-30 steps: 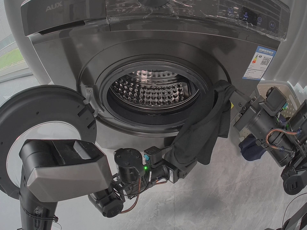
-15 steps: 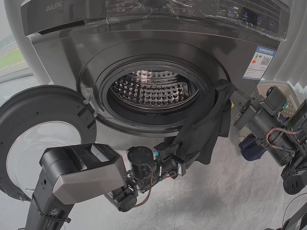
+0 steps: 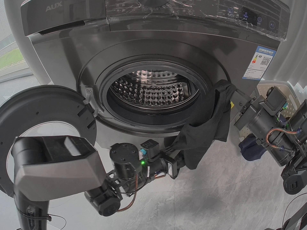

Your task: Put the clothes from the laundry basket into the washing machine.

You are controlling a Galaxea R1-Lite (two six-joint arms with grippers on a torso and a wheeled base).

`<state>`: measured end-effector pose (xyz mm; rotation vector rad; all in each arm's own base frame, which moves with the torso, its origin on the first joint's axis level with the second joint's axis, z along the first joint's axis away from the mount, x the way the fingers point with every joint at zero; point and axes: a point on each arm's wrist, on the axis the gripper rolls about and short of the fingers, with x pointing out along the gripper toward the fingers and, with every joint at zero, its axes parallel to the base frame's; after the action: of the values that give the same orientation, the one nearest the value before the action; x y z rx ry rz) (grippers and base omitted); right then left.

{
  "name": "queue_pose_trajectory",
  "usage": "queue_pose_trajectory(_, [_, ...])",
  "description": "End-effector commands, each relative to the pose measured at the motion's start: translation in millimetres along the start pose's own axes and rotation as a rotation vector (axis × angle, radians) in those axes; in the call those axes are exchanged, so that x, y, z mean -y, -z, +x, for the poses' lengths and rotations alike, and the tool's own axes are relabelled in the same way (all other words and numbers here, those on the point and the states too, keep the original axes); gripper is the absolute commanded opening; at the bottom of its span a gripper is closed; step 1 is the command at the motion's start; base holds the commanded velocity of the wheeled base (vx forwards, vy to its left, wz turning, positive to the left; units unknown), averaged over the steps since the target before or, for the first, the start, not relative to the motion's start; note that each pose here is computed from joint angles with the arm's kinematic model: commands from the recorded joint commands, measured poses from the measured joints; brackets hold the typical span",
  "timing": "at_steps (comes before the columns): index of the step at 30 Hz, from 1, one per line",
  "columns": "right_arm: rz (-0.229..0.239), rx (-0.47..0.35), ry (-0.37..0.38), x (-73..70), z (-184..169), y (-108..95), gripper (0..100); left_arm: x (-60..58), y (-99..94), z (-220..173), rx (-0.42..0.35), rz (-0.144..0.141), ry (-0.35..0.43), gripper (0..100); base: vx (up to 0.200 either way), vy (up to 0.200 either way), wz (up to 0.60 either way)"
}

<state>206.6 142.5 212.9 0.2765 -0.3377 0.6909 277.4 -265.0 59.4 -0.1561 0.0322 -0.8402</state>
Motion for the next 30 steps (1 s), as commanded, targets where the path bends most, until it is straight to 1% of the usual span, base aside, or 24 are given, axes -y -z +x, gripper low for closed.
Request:
queue_pose_trajectory(1, [-0.001,-0.011,0.008,1.4,-1,2,0,11.3,-53.5,-62,0.045,0.003,-0.048,0,0.000,0.000,0.00])
queue_pose_trajectory(3, [0.000,-0.012,0.009,1.5,-2,3,0,7.4,-62.7,-79,0.052,0.004,-0.074,0,0.000,0.000,0.00])
queue_pose_trajectory(4, [0.000,-0.012,0.009,1.5,-2,3,0,7.4,-62.7,-79,0.052,0.004,-0.074,0,0.000,0.000,0.00])
queue_pose_trajectory(5, [-0.001,-0.012,0.011,1.8,-2,2,0,0.7,-69.2,-97,0.049,0.008,-0.108,0,0.000,0.000,0.00])
queue_pose_trajectory(6, [-0.001,-0.012,0.011,1.8,-2,2,0,-0.2,-69.8,-100,0.048,0.008,-0.112,0,0.000,0.000,0.00])
queue_pose_trajectory(7, [-0.001,-0.018,0.013,2.2,-3,2,0,-5.9,-77.0,-116,0.060,0.009,-0.145,0,0.000,0.000,0.00])
queue_pose_trajectory(10, [-0.001,-0.026,0.015,2.2,-5,3,0,-14.0,-92.1,-136,0.107,0.014,-0.191,0,0.000,0.000,0.00])
queue_pose_trajectory(11, [-0.001,-0.025,0.018,2.6,-5,3,0,-14.6,-93.6,-138,0.112,0.015,-0.194,0,0.000,0.000,0.00])
queue_pose_trajectory(13, [0.000,-0.036,0.018,2.5,-6,5,0,-23.4,-109.4,-147,0.177,0.018,-0.230,0,0.000,0.000,0.00])
queue_pose_trajectory(14, [-0.001,-0.043,0.019,2.8,-6,7,0,-25.1,-114.1,-150,0.196,0.023,-0.238,0,0.000,0.000,0.00])
queue_pose_trajectory(15, [0.001,-0.050,0.018,2.3,-8,9,0,-26.5,-117.5,-151,0.210,0.034,-0.242,0,0.000,0.000,0.00])
queue_pose_trajectory(16, [-0.001,-0.057,0.012,0.5,-10,11,0,-27.0,-122.3,-151,0.231,0.041,-0.242,0,0.000,0.000,0.00])
queue_pose_trajectory(18, [-0.004,-0.065,0.008,-0.1,-11,12,0,-27.0,-129.0,-151,0.260,0.042,-0.239,0,0.000,0.000,0.00])
queue_pose_trajectory(20, [-0.004,-0.065,0.008,-0.2,-11,12,0,-28.7,-139.3,-153,0.304,0.050,-0.247,0,0.000,0.000,0.00])
queue_pose_trajectory(24, [-0.010,-0.069,0.004,-0.5,-14,11,0,-34.0,-155.2,-156,0.369,0.073,-0.270,0,0.000,0.000,0.00])
queue_pose_trajectory(26, [-0.011,-0.076,0.007,-0.4,-16,13,0,-31.6,-163.3,-158,0.403,0.080,-0.262,0,0.000,0.000,0.00])
queue_pose_trajectory(30, [-0.014,-0.082,0.002,-0.7,-16,14,0,-26.8,-169.3,-163,0.428,0.091,-0.244,0,0.000,0.000,0.00])
